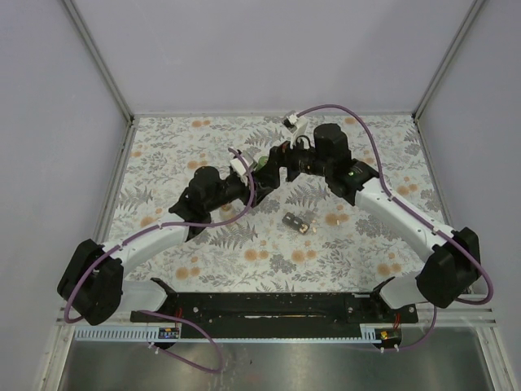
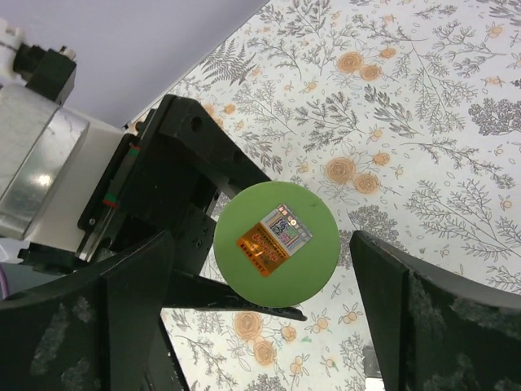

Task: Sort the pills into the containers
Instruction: Screw the lid of the pill bottle onto the pill bottle, then place the pill bottle at the center of the board.

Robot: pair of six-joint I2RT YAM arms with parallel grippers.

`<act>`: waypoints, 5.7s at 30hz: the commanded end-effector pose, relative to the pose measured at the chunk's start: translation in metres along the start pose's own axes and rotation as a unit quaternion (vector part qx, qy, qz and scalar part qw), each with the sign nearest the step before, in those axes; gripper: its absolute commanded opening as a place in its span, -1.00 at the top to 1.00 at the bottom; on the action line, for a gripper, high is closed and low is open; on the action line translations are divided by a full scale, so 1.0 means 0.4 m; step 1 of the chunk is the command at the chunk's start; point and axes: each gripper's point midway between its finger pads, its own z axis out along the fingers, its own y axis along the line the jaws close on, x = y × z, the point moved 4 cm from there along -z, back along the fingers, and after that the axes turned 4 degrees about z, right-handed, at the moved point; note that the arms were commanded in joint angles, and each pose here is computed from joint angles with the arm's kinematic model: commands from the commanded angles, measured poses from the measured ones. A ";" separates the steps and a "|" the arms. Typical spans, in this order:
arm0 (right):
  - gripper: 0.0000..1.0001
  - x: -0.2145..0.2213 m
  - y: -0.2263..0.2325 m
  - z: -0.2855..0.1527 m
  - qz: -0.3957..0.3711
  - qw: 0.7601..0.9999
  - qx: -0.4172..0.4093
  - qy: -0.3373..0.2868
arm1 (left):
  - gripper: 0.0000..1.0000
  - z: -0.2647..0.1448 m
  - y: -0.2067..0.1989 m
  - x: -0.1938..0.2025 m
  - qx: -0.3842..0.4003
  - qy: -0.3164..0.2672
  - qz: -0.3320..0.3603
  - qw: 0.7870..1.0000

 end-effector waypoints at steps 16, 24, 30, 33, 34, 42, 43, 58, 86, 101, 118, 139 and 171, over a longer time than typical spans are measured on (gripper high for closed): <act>-0.99 -0.061 0.094 -0.154 -0.151 0.971 -0.175 -0.057 | 1.00 -0.072 -0.115 -0.112 0.254 -0.098 -0.016 0.962; -0.99 -0.043 0.127 -0.160 -0.160 0.955 -0.246 -0.042 | 1.00 -0.097 -0.155 -0.123 0.330 -0.097 -0.037 0.938; -0.97 -0.043 0.135 -0.154 -0.147 0.952 -0.267 -0.043 | 1.00 -0.098 -0.160 -0.125 0.338 -0.099 -0.044 0.935; -0.91 -0.037 0.135 -0.146 -0.142 0.950 -0.274 -0.040 | 1.00 -0.099 -0.161 -0.130 0.338 -0.101 -0.044 0.935; -0.91 -0.035 0.140 -0.144 -0.141 0.949 -0.278 -0.038 | 1.00 -0.099 -0.162 -0.129 0.338 -0.101 -0.046 0.935; -0.70 -0.029 0.150 -0.127 -0.140 0.947 -0.286 -0.029 | 1.00 -0.103 -0.165 -0.132 0.341 -0.103 -0.049 0.933; -0.71 -0.030 0.152 -0.127 -0.140 0.947 -0.288 -0.030 | 1.00 -0.104 -0.165 -0.134 0.341 -0.105 -0.047 0.933; -0.95 -0.036 0.158 -0.136 -0.140 0.947 -0.288 -0.035 | 1.00 -0.100 -0.167 -0.120 0.344 -0.098 -0.055 0.932; 0.28 -0.058 0.128 -0.109 -0.112 0.966 -0.228 -0.044 | 1.00 -0.057 -0.118 -0.107 0.242 -0.093 -0.036 0.965; 0.56 -0.047 0.047 -0.033 -0.043 0.995 -0.079 -0.039 | 1.00 -0.010 -0.005 -0.094 0.047 -0.077 -0.008 0.996; 0.63 -0.028 -0.035 -0.004 -0.021 0.997 0.073 -0.011 | 1.00 -0.004 0.083 -0.089 -0.108 -0.037 0.006 0.993; 0.74 -0.043 -0.032 -0.014 -0.045 0.995 0.089 -0.015 | 0.54 0.003 0.073 -0.088 -0.102 -0.034 0.005 0.994; 0.94 -0.110 -0.211 -0.145 -0.102 0.967 0.219 -0.075 | -0.98 -0.017 0.060 -0.076 -0.019 -0.048 -0.008 0.999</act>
